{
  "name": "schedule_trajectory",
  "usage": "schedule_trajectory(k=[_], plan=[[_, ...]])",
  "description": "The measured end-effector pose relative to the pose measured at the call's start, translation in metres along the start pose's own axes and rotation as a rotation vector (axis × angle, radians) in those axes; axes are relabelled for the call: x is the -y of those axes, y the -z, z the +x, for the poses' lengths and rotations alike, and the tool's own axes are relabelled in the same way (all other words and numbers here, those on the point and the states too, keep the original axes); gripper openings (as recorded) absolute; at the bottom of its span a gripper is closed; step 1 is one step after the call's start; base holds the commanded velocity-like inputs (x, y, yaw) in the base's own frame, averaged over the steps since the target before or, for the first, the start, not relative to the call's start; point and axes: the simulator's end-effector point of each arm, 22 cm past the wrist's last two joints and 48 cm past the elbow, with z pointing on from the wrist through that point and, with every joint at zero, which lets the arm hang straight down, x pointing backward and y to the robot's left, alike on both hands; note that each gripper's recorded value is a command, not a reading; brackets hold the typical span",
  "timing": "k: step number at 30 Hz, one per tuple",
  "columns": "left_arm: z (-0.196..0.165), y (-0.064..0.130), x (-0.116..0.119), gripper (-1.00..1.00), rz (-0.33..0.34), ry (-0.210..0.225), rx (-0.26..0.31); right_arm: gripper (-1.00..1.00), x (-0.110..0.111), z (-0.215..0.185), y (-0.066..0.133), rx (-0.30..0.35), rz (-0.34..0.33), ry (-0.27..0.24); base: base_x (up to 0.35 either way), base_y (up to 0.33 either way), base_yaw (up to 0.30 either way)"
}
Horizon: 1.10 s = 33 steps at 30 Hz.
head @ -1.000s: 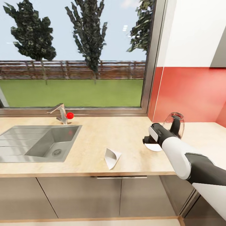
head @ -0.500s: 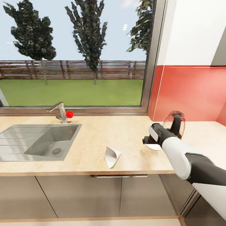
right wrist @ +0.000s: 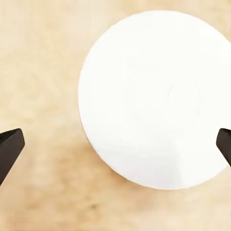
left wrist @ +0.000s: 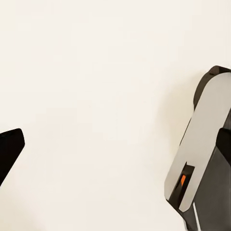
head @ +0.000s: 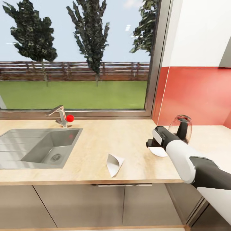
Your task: Set up a coffee station on the kitchen countertop: keep the coffee maker on the countertop, move the bottle of coffee from the kitchen shelf to the counter next to the coffee maker, place a paper coffee filter on top of the coffee maker, put the saucer next to the coffee maker with the coffee cup on the saucer, and place the electric kettle next to the coffee maker.
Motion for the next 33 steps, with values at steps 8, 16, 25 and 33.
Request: schedule_trajectory(k=[8,16,25,33], plan=[[-0.0008,0.0,-0.0008,1.0,-0.001,0.0,0.002,1.0,0.0017,-0.0002,-0.0003,0.001,0.001,-0.002,0.003,0.0,0.0],[-0.0003,0.0,0.0,1.0,0.0,0.001,0.001,1.0,0.0027,-0.0012,-0.0002,0.004,0.002,-0.004,0.014,0.0,0.0],[-0.0004,-0.0001,-0.0001,1.0,0.0,0.001,0.001,1.0,0.001,-0.001,-0.0002,0.004,0.0,-0.003,0.004,0.0,0.0],[-0.0002,0.0,-0.0001,1.0,0.0,0.002,0.001,1.0,-0.0003,-0.0009,0.0004,0.005,-0.001,-0.002,0.162,-0.014,0.0]])
